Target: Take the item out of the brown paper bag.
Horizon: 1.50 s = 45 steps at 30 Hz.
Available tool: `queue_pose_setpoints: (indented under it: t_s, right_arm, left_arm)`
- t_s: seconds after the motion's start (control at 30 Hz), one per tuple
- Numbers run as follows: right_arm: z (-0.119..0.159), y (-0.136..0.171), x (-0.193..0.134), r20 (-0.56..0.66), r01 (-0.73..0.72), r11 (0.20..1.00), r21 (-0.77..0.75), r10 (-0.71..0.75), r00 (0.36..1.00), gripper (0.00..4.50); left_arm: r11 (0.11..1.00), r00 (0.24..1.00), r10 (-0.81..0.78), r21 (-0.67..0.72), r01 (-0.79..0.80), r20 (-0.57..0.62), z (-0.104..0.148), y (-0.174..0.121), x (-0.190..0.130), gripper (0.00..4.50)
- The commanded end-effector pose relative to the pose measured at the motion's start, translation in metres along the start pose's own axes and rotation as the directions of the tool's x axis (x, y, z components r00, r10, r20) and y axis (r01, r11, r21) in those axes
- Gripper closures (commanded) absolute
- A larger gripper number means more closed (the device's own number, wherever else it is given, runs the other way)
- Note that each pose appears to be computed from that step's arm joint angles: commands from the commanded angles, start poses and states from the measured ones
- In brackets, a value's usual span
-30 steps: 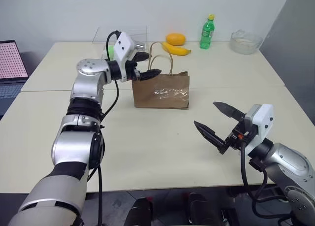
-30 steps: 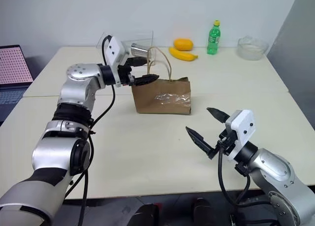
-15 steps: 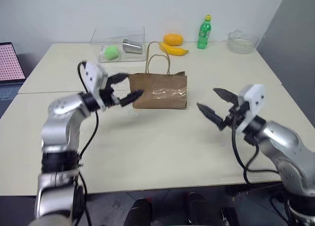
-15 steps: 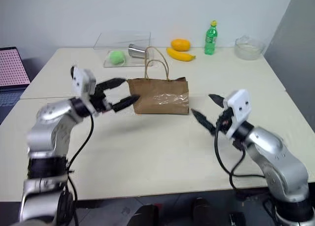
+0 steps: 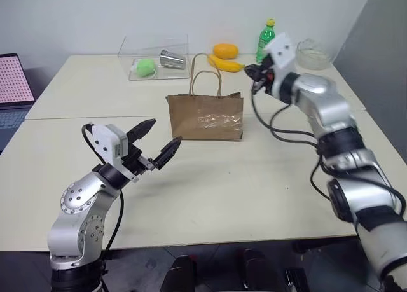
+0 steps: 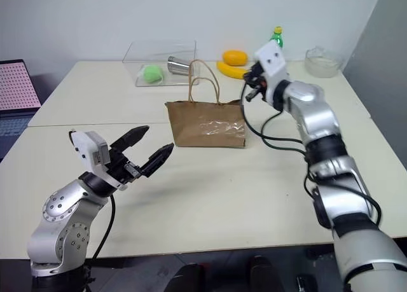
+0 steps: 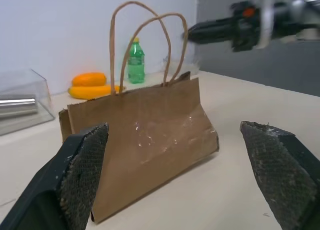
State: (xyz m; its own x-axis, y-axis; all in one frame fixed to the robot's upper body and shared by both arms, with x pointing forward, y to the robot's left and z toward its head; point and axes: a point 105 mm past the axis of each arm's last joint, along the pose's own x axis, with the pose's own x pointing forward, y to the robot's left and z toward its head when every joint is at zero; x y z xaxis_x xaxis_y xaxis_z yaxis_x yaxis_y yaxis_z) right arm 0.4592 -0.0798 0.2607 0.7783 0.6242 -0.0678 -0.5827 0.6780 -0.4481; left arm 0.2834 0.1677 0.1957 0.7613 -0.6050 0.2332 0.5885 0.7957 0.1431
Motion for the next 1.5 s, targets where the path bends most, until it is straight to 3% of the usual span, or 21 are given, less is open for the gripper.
queue_pose_setpoints:
  t_s: [0.03,0.13,0.23,0.33,0.43,0.7,0.9,1.0,1.07,1.17,1.27,1.37,1.5]
  right_arm:
    - [-0.004,0.0,0.009,-0.046,-0.011,0.994,-0.105,0.006,0.999,4.46]
    - [-0.019,0.017,0.016,-0.129,-0.096,0.973,-0.209,0.069,0.989,4.46]
    - [-0.021,0.035,0.015,-0.138,-0.242,0.95,-0.197,0.217,0.966,4.46]
    - [-0.023,0.057,0.002,-0.142,-0.449,0.868,-0.212,0.427,0.893,4.46]
    - [-0.03,0.068,-0.011,-0.147,-0.539,0.816,-0.207,0.519,0.842,4.46]
    - [-0.055,0.109,-0.046,-0.15,-0.62,0.759,-0.198,0.602,0.784,4.46]
    - [-0.049,0.124,-0.055,-0.055,-0.575,0.806,-0.139,0.574,0.817,4.46]
    - [-0.04,0.126,-0.064,0.005,-0.547,0.832,-0.095,0.55,0.835,3.64]
    - [-0.033,0.127,-0.076,0.04,-0.537,0.841,-0.064,0.54,0.841,2.83]
    - [-0.025,0.131,-0.102,0.094,-0.52,0.854,0.007,0.518,0.85,1.76]
    - [-0.028,0.153,-0.14,0.105,-0.571,0.816,0.089,0.563,0.82,0.71]
    - [-0.037,0.173,-0.166,0.076,-0.603,0.781,0.161,0.6,0.797,0.71]
    - [-0.046,0.185,-0.177,0.044,-0.567,0.796,0.21,0.572,0.819,0.71]
  left_arm:
    - [0.998,0.999,-0.023,0.051,0.022,0.027,0.009,-0.006,0.0,0.07]
    - [0.996,0.999,-0.053,0.066,0.052,0.009,0.006,-0.009,0.0,0.07]
    - [0.994,0.997,-0.074,0.079,0.075,-0.011,0.004,-0.011,-0.003,0.07]
    - [0.992,0.995,-0.09,0.09,0.094,-0.051,-0.002,-0.011,-0.01,0.07]
    - [0.987,0.989,-0.117,0.098,0.125,-0.087,-0.008,-0.014,-0.017,0.07]
    - [0.972,0.956,-0.151,0.137,0.189,-0.251,-0.016,-0.014,-0.062,0.07]
    - [0.964,0.942,-0.14,0.175,0.2,-0.305,-0.011,0.001,-0.073,0.07]
    - [0.952,0.933,-0.187,0.177,0.249,-0.307,-0.012,-0.001,-0.067,0.0]
    - [0.934,0.923,-0.227,0.2,0.297,-0.309,-0.013,-0.004,-0.062,0.0]
    - [0.891,0.908,-0.285,0.265,0.369,-0.307,-0.012,-0.005,-0.052,0.0]
    - [0.825,0.861,-0.371,0.303,0.477,-0.347,-0.018,-0.001,-0.05,0.0]
    - [0.747,0.813,-0.433,0.35,0.566,-0.39,-0.024,0.005,-0.046,0.0]
    - [0.593,0.732,-0.524,0.429,0.681,-0.435,-0.037,0.003,-0.035,0.0]
